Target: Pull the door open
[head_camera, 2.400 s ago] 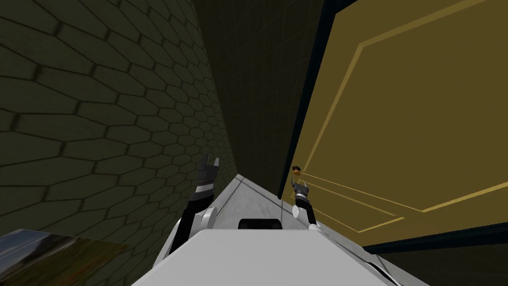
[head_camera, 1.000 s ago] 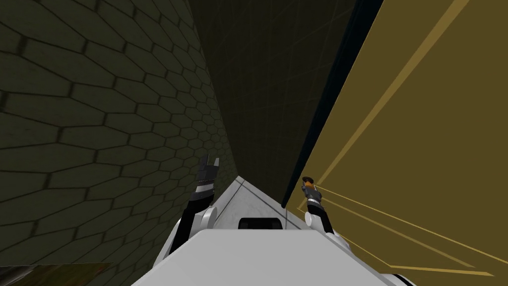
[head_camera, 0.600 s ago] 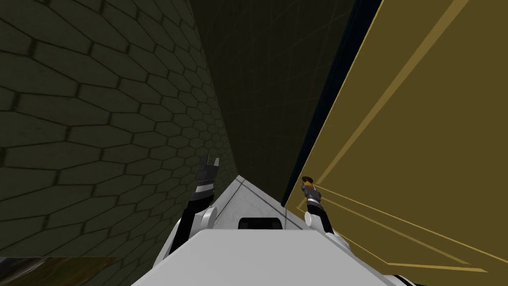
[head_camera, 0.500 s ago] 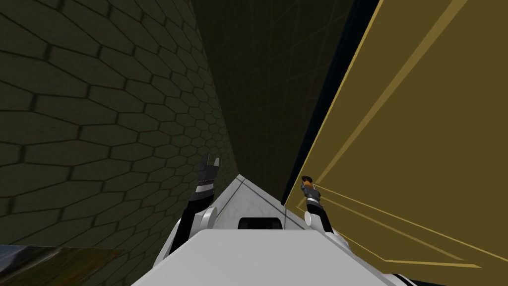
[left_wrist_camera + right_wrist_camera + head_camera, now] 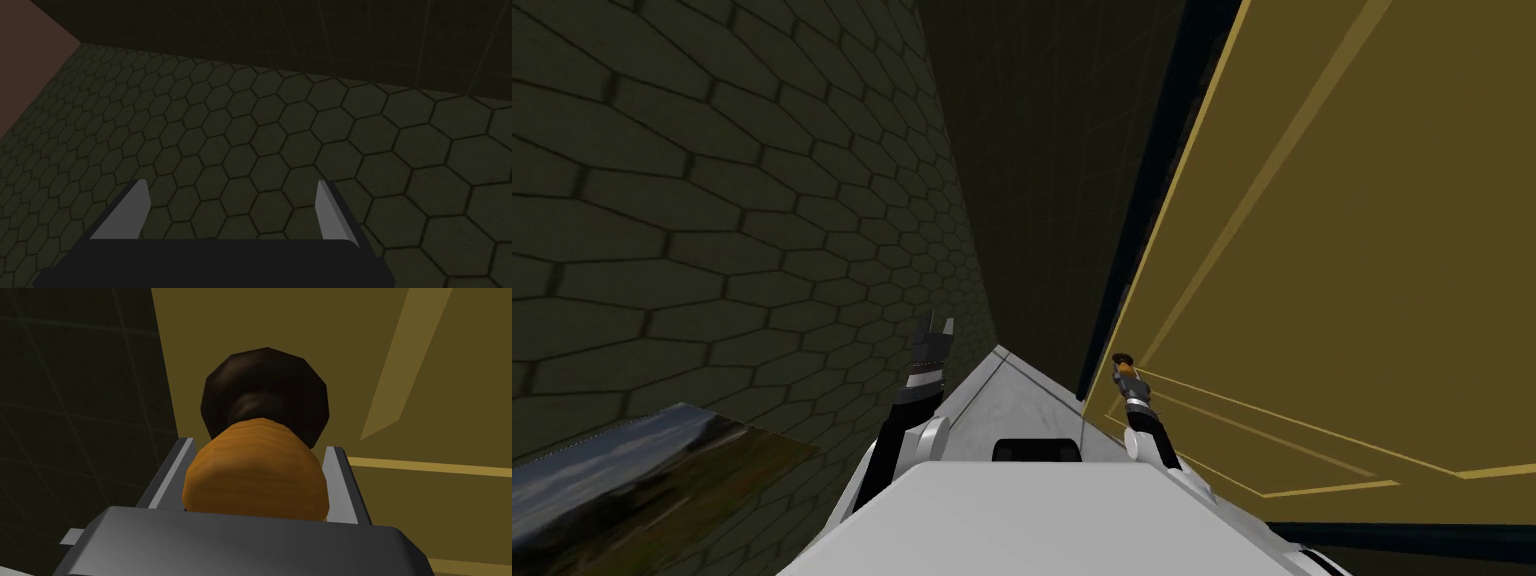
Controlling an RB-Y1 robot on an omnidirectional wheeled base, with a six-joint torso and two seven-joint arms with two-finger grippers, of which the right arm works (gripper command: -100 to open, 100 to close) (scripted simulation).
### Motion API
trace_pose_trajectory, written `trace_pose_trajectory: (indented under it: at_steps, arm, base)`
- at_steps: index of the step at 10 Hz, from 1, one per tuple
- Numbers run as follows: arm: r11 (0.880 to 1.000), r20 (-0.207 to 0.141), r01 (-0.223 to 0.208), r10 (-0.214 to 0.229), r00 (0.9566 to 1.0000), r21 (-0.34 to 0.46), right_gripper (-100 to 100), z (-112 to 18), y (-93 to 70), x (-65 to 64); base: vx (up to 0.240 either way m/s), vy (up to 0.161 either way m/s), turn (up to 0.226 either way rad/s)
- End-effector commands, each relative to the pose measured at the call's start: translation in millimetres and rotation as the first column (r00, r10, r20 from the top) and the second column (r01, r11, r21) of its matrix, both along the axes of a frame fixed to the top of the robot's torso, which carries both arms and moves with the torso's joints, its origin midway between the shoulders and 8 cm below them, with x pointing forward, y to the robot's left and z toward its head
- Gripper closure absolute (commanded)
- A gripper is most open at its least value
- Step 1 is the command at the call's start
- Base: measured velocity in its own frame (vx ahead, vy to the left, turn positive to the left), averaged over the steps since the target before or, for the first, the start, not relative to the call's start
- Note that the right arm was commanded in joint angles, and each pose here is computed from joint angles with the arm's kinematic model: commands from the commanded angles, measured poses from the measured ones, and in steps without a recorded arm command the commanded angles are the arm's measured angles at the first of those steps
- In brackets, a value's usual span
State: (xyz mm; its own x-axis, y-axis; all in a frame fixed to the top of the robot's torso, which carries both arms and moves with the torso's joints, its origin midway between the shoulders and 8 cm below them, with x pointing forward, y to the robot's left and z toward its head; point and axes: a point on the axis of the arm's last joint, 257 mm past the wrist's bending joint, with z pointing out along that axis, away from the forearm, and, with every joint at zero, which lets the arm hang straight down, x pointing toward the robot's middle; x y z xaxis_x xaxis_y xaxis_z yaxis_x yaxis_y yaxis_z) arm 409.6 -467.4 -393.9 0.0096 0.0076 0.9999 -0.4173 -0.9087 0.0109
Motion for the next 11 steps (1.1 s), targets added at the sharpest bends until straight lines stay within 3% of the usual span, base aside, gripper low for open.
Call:
trace_pose_trajectory:
  at_steps: [1, 3, 4, 7, 11]
  arm:
    - [1.000, 0.008, -0.030, 0.030, 0.9995, 0.004, 100, 1.9, 10.6, 5.2]
    - [0.998, 0.009, -0.063, 0.063, 0.9980, 0.007, 100, 2.1, 21.0, 9.3]
    - [0.999, 0.007, -0.053, 0.053, 0.9986, 0.006, 100, 2.7, 18.5, 6.9]
    - [0.995, 0.005, -0.100, 0.100, 0.9950, 0.007, 100, 1.1, 26.9, 3.7]
    - [0.985, 0.009, -0.175, 0.175, 0.9845, 0.006, 100, 2.2, 37.7, -1.6]
  base:
    - [-0.196, -0.017, 0.055]
    - [-0.263, -0.041, 0.061]
    - [-0.110, -0.006, 0.030]
    - [-0.186, 0.001, 0.089]
    - [-0.234, -0.019, 0.103]
